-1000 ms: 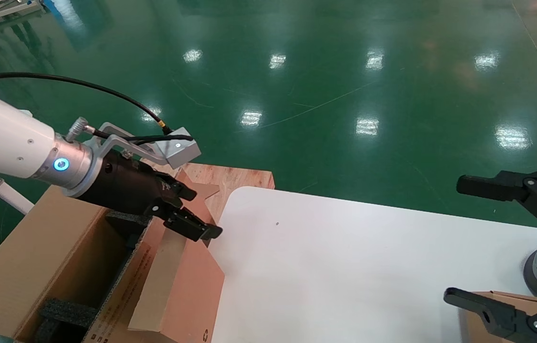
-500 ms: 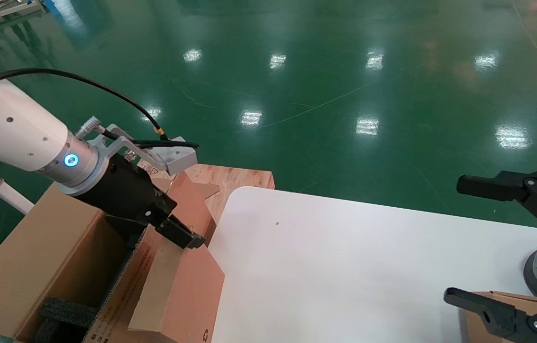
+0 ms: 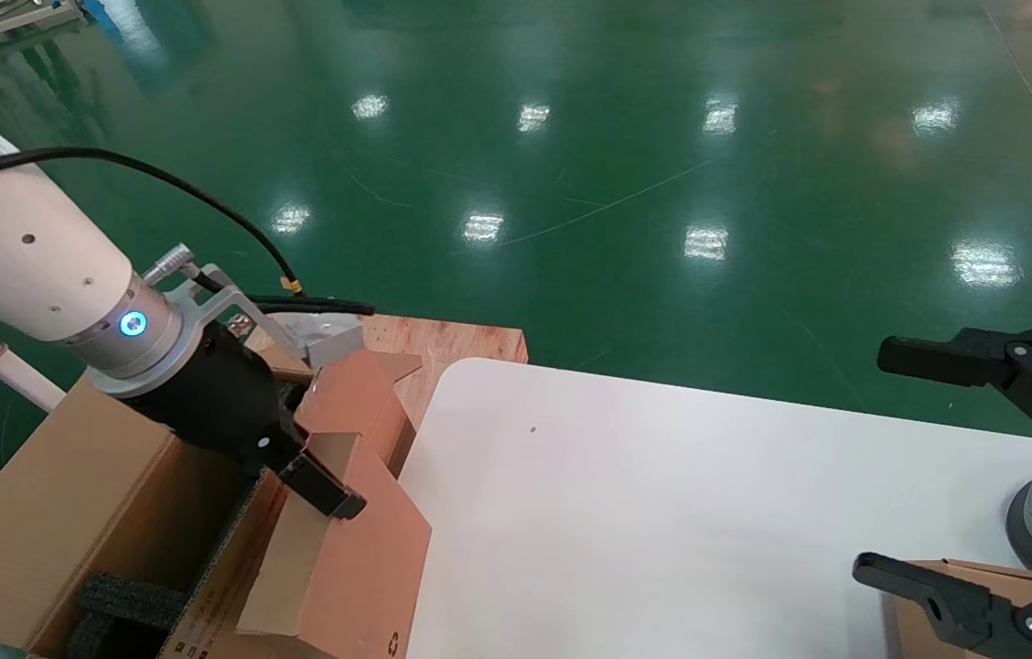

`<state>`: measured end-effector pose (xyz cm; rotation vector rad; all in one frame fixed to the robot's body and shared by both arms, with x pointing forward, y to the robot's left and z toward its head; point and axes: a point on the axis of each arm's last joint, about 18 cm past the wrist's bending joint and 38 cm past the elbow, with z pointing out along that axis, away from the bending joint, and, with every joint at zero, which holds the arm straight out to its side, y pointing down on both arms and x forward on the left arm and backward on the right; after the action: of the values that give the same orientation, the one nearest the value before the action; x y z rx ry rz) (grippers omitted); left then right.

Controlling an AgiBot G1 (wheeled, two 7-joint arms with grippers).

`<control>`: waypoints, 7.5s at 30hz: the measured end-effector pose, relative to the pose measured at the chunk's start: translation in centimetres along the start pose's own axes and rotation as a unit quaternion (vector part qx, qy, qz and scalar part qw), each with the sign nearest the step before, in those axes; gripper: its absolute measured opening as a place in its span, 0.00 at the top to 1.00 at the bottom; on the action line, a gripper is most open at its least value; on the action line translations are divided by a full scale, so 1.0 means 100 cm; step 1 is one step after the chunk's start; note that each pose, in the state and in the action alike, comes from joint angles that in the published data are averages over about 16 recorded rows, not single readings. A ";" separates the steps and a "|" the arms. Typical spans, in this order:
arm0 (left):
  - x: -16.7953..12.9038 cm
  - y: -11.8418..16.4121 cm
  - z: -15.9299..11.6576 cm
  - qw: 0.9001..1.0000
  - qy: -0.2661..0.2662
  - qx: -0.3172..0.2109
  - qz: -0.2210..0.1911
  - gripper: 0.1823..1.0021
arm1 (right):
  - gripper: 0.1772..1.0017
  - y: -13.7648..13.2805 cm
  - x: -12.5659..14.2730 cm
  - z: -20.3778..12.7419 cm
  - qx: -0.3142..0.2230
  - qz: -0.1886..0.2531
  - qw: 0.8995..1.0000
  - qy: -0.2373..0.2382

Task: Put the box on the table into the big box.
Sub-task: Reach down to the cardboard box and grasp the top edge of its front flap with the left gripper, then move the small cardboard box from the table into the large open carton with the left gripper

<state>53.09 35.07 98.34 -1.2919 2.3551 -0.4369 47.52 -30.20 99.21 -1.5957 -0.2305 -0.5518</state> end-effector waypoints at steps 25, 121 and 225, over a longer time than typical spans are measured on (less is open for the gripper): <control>0.013 0.006 0.006 0.996 0.048 -0.064 -0.035 0.00 | 0.00 0.000 0.000 0.000 0.000 0.000 1.000 0.000; -0.084 -0.035 -0.210 0.925 -0.145 0.351 -0.019 0.73 | 0.98 0.000 0.000 0.000 0.000 0.000 1.000 0.000; -0.152 0.116 -0.072 0.970 -0.040 -0.021 -0.240 0.74 | 0.00 0.000 0.000 0.000 0.000 0.000 1.000 0.000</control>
<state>48.48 54.52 102.40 -1.8680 1.9807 -0.4655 47.53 -30.21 99.21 -1.5954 -0.2298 -0.5521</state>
